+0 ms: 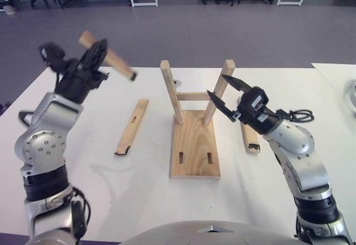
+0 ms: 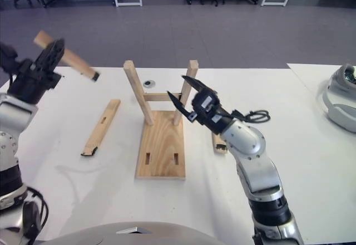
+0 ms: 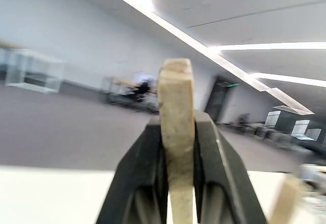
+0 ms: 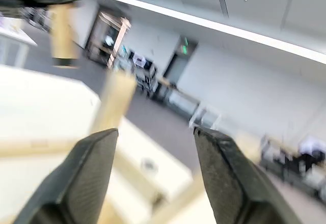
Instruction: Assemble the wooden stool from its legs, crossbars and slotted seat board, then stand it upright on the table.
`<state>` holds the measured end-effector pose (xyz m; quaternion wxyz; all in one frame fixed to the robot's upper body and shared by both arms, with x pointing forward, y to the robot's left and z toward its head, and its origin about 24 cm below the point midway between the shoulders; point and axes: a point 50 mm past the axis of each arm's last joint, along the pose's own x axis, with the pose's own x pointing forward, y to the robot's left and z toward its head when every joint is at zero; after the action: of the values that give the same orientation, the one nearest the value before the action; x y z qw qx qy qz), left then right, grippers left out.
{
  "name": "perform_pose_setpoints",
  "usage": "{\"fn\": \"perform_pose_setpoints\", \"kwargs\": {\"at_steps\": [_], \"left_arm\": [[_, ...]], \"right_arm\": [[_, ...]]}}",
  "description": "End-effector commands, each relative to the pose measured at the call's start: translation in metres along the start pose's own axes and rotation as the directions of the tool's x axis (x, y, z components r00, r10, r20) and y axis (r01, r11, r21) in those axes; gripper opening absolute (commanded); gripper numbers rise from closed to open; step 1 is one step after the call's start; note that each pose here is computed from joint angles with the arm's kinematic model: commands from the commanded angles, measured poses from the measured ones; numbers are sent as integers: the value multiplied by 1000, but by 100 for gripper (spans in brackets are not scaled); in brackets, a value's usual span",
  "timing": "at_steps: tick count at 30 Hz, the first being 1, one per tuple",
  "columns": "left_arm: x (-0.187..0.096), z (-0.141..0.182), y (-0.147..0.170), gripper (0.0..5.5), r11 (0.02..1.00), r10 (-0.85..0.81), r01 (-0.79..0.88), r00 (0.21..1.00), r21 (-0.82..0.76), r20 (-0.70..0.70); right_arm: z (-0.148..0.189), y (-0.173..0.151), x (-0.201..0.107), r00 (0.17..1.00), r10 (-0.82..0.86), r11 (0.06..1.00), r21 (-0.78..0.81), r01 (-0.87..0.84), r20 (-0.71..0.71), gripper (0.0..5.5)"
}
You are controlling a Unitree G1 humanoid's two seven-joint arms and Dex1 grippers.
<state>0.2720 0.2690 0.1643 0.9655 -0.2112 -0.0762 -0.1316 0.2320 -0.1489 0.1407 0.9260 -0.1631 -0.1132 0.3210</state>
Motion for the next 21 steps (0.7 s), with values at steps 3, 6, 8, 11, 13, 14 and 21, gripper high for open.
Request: {"fn": "perform_pose_setpoints", "kwargs": {"at_steps": [3,6,8,11,13,14,21], "left_arm": [[0,-58,42,39,990,63,-77,991,-115,-117],[6,-71,45,39,984,63,-83,990,-160,-123],[6,-80,46,39,982,66,-89,988,-165,-142],[6,-84,44,39,981,65,-90,987,-171,-145],[3,-87,46,39,982,85,-109,985,-157,-153],[0,-89,49,39,982,102,-125,982,-143,-160],[-15,-106,63,39,973,189,-216,948,-85,-255]], "right_arm": [[-54,-8,-17,982,-110,992,51,119,-151,275],[-70,-4,-20,976,-121,989,63,134,-179,275],[-73,-3,-18,977,-118,989,66,132,-177,275],[-75,-3,-16,979,-111,991,56,122,-172,275],[-75,-2,-15,980,-106,992,51,116,-170,275],[-75,-2,-15,980,-105,992,50,115,-169,275],[-76,-1,-12,980,-105,993,37,112,-167,275]]}}
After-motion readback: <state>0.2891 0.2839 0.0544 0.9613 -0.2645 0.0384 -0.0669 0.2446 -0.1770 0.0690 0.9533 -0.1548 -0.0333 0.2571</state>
